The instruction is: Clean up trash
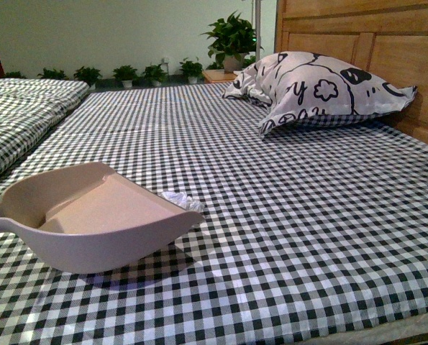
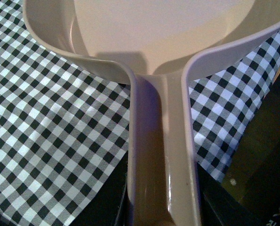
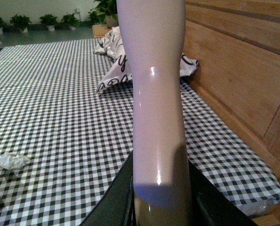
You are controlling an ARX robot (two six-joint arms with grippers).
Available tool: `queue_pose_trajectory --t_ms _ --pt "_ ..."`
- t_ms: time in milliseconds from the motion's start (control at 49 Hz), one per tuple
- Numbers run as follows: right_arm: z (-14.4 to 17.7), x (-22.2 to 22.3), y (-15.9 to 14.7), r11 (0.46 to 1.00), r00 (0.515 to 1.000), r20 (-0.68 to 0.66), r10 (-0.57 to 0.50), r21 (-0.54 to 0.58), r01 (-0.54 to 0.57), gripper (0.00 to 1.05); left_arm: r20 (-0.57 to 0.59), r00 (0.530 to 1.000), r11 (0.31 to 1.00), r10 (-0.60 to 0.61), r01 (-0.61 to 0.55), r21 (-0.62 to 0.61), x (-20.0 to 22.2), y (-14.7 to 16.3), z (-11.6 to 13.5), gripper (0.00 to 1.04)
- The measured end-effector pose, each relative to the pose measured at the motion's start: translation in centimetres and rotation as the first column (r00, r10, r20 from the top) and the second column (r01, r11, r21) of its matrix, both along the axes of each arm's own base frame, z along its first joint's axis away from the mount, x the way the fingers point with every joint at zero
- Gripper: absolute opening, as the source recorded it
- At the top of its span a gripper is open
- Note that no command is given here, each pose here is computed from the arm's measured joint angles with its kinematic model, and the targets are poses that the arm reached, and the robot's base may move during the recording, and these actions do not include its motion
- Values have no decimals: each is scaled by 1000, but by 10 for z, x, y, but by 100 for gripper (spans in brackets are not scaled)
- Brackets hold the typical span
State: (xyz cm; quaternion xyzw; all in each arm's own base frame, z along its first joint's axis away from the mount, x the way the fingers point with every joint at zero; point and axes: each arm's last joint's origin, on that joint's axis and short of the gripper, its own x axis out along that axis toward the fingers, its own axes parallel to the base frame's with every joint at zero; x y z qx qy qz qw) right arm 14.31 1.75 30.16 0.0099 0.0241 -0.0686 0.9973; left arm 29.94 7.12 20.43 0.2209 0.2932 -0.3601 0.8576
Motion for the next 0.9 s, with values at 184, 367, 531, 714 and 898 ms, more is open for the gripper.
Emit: queue_pose_trajectory --t_ms 184,367,531,714,898 --pt "0 0 0 1000 1000 0 0 0 0 21 -24 999 999 -29 30 19 8 3 -12 28" --pt "0 0 0 1000 1000 0 0 0 0 21 -44 998 998 -44 46 49 16 6 -17 28" --pt "0 0 0 1000 1000 0 0 0 0 21 -40 998 996 -52 55 73 25 9 -19 28" --pt "0 0 0 1000 1000 0 0 0 0 21 -33 998 994 -58 61 90 31 11 -23 28" --pt "0 0 0 1000 1000 0 0 0 0 21 12 997 991 -76 75 112 41 8 -28 28"
